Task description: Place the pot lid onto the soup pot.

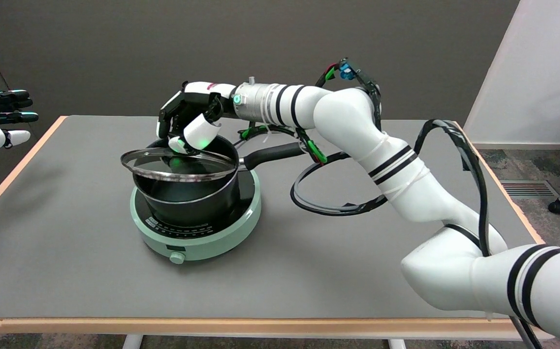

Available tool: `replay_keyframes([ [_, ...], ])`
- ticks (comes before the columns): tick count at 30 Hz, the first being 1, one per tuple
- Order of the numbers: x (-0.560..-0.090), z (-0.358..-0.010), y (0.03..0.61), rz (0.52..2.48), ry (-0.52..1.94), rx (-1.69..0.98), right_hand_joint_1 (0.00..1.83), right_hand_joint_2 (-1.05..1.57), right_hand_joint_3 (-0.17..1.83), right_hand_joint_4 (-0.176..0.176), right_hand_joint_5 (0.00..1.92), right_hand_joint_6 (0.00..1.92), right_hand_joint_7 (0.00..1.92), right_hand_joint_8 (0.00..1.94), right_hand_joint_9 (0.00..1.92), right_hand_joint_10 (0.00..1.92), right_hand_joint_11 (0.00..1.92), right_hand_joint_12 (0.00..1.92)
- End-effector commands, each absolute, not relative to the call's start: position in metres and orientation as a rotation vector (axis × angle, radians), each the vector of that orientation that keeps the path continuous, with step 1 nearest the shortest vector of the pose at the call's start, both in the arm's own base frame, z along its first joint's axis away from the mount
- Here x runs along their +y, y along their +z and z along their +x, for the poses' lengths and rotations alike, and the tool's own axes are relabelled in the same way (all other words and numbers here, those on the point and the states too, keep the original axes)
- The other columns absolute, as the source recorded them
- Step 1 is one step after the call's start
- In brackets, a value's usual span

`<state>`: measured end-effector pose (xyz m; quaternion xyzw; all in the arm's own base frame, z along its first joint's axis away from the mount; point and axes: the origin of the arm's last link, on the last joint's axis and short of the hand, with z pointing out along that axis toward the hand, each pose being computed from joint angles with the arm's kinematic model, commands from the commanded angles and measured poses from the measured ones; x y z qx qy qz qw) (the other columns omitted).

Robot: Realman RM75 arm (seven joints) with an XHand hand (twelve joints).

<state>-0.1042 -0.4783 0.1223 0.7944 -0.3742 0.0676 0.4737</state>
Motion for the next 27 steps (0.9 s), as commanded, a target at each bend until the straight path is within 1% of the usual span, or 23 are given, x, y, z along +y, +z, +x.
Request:
replay_keyframes([
  [1,-0.476,-0.109,0.133,1.926,0.161,-0.888,1.11,0.76,0.91,0.105,0.71,0.94,0.85,0.78,0.76,1.25,0.30,1.92],
  [10,-0.477,-0.104,0.132,1.932,0.173,-0.883,1.10,0.76,0.91,0.107,0.72,0.91,0.85,0.76,0.77,1.23,0.30,1.92],
  [15,-0.478,-0.103,0.131,1.935,0.184,-0.880,1.09,0.75,0.91,0.077,0.74,0.81,0.84,0.73,0.76,1.22,0.23,1.92],
  [19,-0.478,-0.102,0.131,1.938,0.198,-0.876,1.09,0.75,0.91,0.065,0.74,0.78,0.83,0.72,0.75,1.21,0.22,1.92],
  [23,-0.478,-0.100,0.131,1.940,0.201,-0.872,1.08,0.75,0.91,0.063,0.74,0.76,0.83,0.72,0.75,1.21,0.21,1.92],
  [27,-0.478,-0.096,0.130,1.947,0.209,-0.861,1.10,0.73,0.93,0.047,0.74,0.73,0.83,0.72,0.75,1.19,0.19,1.92],
])
